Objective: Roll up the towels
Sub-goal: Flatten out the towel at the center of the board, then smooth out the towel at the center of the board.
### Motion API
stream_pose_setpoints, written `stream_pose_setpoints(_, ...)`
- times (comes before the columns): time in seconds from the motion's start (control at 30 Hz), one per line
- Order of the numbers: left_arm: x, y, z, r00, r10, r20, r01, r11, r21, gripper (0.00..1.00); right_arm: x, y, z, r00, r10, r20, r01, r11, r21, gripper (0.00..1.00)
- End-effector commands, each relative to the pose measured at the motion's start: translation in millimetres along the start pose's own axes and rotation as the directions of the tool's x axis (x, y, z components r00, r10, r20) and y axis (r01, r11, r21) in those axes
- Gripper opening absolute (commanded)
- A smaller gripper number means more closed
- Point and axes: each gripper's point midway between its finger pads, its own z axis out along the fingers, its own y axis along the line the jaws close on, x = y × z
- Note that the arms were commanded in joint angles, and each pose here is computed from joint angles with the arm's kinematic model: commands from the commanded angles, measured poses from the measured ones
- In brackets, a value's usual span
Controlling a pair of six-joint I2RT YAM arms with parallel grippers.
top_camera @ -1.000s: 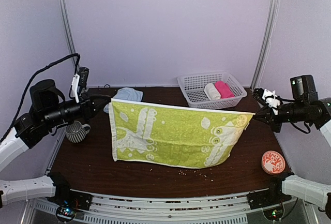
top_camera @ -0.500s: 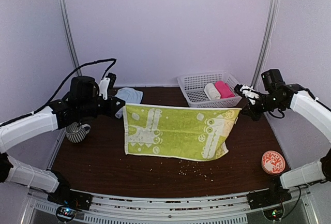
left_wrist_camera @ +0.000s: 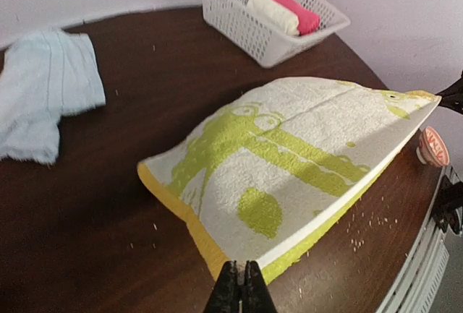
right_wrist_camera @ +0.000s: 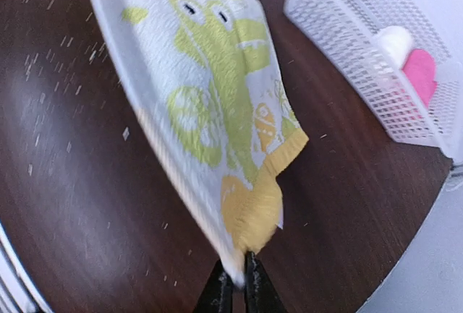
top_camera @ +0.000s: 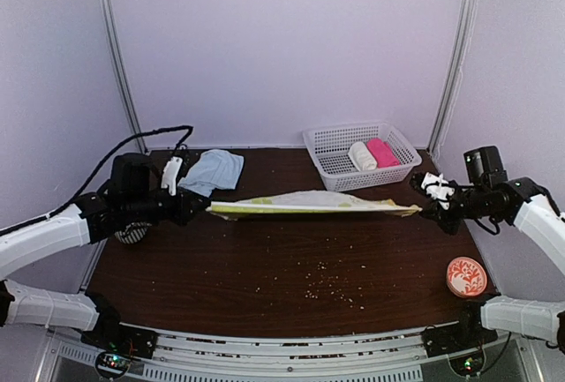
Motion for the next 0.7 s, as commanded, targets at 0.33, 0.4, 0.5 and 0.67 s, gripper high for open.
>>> stream_pose_setpoints(0.33, 22, -43, -64, 0.993, -0.086, -0.081, 0.1, 0.977, 0.186, 0.69, 0, 48, -58, 0.972, -0.22, 0.088, 0.225, 0.973, -0.054, 0.61)
stream_pose_setpoints(0.4, 22, -14, -53, 0.987, -0.122, -0.106, 0.124, 0.992, 0.016, 0.7, -12, 32, -42, 0.988, -0.116, 0.103, 0.121, 0.991, -0.049, 0.55)
stream_pose_setpoints(0.5, 34, 29, -30, 0.967, -0.19, -0.172, 0.15, 0.964, -0.219, 0.67, -32, 14, -15, 0.991, 0.076, 0.112, -0.064, 0.992, -0.106, 0.46)
stream_pose_setpoints(0.67, 36, 45, 26, 0.957, -0.178, -0.229, 0.119, 0.962, -0.248, 0.46, -40, 5, 46, 0.968, 0.248, 0.036, -0.233, 0.943, -0.236, 0.3)
